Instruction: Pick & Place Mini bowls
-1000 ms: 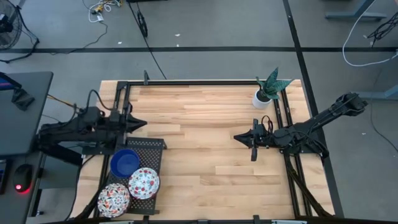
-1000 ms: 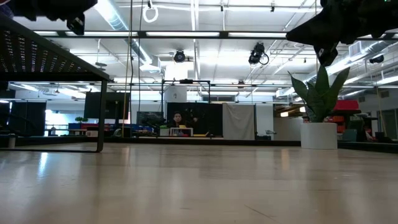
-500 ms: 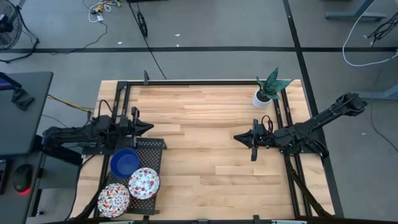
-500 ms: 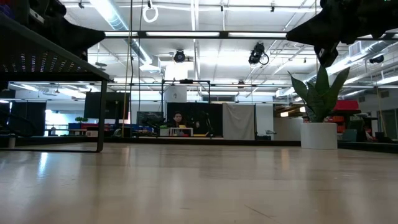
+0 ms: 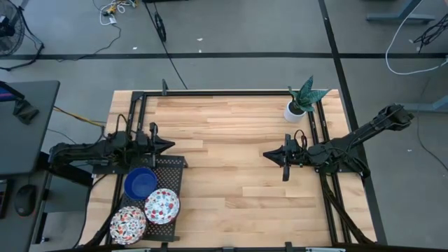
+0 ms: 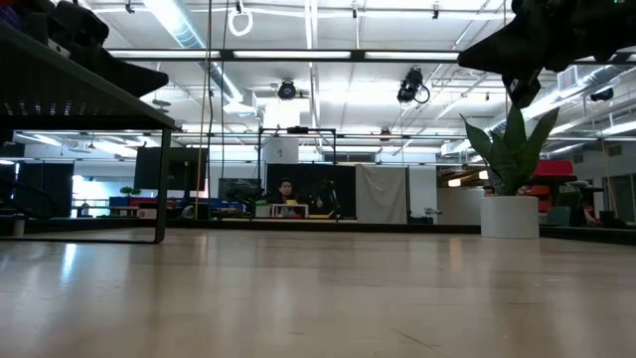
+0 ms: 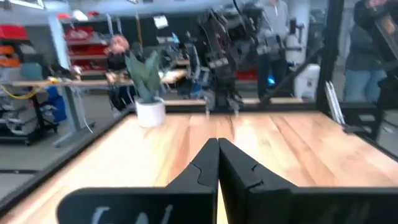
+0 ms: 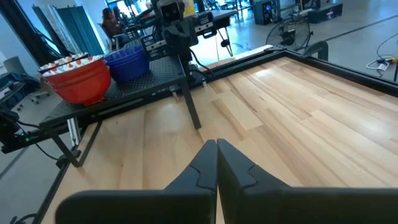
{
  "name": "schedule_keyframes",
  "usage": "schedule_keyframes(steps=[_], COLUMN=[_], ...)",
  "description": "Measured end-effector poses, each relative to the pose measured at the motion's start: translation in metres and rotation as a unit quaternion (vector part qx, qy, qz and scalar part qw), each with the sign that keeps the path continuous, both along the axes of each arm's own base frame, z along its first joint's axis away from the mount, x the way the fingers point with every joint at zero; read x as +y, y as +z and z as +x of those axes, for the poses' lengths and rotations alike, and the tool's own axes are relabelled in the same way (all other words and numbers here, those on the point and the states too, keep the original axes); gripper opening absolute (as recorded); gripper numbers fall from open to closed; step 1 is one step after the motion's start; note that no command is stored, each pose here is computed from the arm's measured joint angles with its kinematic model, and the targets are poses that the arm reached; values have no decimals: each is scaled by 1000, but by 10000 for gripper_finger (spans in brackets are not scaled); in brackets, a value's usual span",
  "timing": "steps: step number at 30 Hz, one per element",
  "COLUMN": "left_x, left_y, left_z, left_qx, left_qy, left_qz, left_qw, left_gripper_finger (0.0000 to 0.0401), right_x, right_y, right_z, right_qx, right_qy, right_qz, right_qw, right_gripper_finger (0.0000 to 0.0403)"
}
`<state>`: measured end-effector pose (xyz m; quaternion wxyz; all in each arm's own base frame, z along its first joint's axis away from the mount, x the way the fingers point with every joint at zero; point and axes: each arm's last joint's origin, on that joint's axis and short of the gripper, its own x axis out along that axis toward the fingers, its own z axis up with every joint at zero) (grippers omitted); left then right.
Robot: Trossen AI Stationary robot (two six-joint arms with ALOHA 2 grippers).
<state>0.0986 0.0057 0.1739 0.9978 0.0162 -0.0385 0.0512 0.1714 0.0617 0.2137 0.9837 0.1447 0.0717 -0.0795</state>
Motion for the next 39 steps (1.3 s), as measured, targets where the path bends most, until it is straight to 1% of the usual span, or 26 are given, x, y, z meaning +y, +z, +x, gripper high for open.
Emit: schedule_keyframes(steps=[4,6,13,18,23,27,30,33,34,36,38,39], left_x=[-2,-2,-1,0,0,0,0,0,0,0,0,0], left_y=[-5,-6,-6,-6,-6,-6,-6,-6,-6,-5,-5,-5], left_z=[0,0,0,0,0,0,0,0,0,0,0,0], left_qx=[25,29,34,31,30,31,28,27,27,25,25,24], left_qy=[-27,-29,-15,-8,1,1,3,4,4,3,3,3], left_qz=[0,-1,4,5,-12,-12,-12,-12,-12,-12,-12,-12], left_qw=[999,999,999,999,999,999,1000,1000,1000,1000,1000,1000], left_gripper_finger=[8,8,4,15,18,14,14,14,14,14,14,14], right_x=[0,0,0,0,0,0,0,-6,-9,-15,-25,-32], right_y=[0,0,0,0,0,-1,1,13,17,25,33,37], right_z=[0,0,0,0,0,0,1,5,7,8,3,-1], right_qx=[0,0,0,1,1,3,-1,-59,-81,-112,-141,-150], right_qy=[0,0,1,1,2,2,30,53,69,128,179,189], right_qz=[0,0,0,0,-4,-5,-9,-1,-10,-50,-85,-94], right_qw=[1000,1000,1000,1000,1000,1000,999,997,994,984,970,966], right_gripper_finger=[4,4,4,4,4,4,4,4,4,4,3,2])
